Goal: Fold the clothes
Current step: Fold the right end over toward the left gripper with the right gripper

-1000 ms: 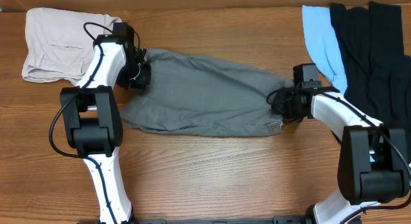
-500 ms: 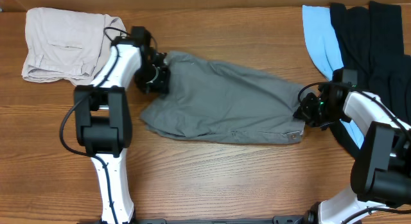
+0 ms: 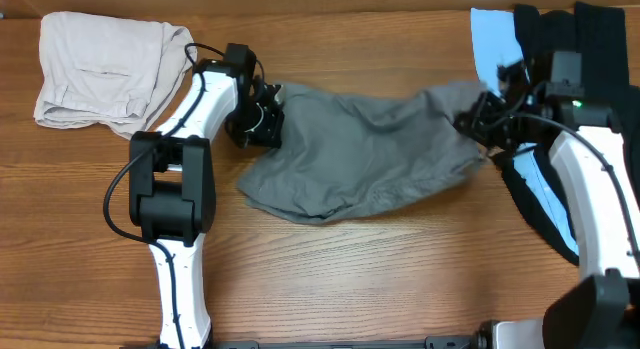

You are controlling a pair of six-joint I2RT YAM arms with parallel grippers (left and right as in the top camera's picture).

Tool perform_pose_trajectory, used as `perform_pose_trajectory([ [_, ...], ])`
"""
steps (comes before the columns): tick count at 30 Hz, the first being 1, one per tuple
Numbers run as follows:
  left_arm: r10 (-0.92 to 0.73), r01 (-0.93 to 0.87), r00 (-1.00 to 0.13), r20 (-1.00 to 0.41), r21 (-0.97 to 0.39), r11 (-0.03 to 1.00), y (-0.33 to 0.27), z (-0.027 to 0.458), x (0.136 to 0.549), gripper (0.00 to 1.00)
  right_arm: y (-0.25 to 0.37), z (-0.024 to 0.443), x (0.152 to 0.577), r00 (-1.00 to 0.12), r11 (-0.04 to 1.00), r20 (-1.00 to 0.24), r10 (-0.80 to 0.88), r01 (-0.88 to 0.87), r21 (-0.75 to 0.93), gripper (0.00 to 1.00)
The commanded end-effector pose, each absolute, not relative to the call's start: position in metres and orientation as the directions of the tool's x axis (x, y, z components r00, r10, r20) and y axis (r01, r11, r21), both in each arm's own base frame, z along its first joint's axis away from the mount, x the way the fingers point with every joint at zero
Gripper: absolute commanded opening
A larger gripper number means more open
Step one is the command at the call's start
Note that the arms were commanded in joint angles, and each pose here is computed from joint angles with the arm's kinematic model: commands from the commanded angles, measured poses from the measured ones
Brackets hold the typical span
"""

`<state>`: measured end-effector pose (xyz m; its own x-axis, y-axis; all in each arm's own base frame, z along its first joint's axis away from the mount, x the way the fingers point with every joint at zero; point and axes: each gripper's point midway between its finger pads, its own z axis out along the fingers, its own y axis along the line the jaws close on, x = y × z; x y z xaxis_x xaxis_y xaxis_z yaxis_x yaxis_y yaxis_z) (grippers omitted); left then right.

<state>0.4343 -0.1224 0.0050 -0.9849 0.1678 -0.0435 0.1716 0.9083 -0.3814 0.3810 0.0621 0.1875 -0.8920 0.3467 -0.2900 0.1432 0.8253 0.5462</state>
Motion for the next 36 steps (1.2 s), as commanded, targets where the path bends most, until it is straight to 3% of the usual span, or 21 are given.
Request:
perform_pose_trajectory([
  [1, 0.122, 0.115, -0.992, -0.004, -0.381, 0.917, -0.11, -0.009, 0.432, 0.04, 0.102, 0.207, 0.384, -0.893, 0.818, -0.326, 0.311, 0.076, 0.571, 0.04],
  [10, 0.125, 0.119, -0.992, -0.007, -0.38, 0.917, -0.111, -0.009, 0.433, 0.04, 0.208, 0.186, 0.39, -0.898, 0.854, -0.387, 0.211, -0.023, 0.52, 0.04],
  [26, 0.125, 0.118, -0.992, -0.005, -0.379, 0.918, -0.111, -0.009, 0.432, 0.04, 0.35, 0.134, 0.413, -0.856, 0.778, -0.484, 0.181, -0.176, 0.603, 0.05],
  [27, 0.126, 0.118, -0.992, -0.005, -0.378, 0.918, -0.111, -0.009, 0.432, 0.04, 0.353, 0.129, 0.411, -0.859, 0.782, -0.482, 0.176, -0.175, 0.598, 0.11],
  [28, 0.126, 0.118, -0.992, -0.003, -0.376, 0.919, -0.11, -0.009, 0.432, 0.04, 0.355, 0.126, 0.409, -0.859, 0.786, -0.482, 0.171, -0.176, 0.592, 0.29],
  [31, 0.119, 0.107, -0.993, 0.011, -0.376, 0.921, -0.107, -0.004, 0.43, 0.04, 0.358, 0.124, 0.407, -0.861, 0.788, -0.481, 0.165, -0.179, 0.589, 0.61],
  [34, 0.095, 0.082, -0.995, 0.022, -0.338, 0.937, -0.09, 0.013, 0.436, 0.13, 0.358, 0.128, 0.408, -0.861, 0.783, -0.482, 0.166, -0.182, 0.595, 0.74],
  [36, 0.07, 0.061, -0.997, 0.022, -0.283, 0.957, -0.07, 0.03, 0.442, 0.27, 0.357, 0.131, 0.407, -0.863, 0.777, -0.478, 0.165, -0.185, 0.602, 0.77],
])
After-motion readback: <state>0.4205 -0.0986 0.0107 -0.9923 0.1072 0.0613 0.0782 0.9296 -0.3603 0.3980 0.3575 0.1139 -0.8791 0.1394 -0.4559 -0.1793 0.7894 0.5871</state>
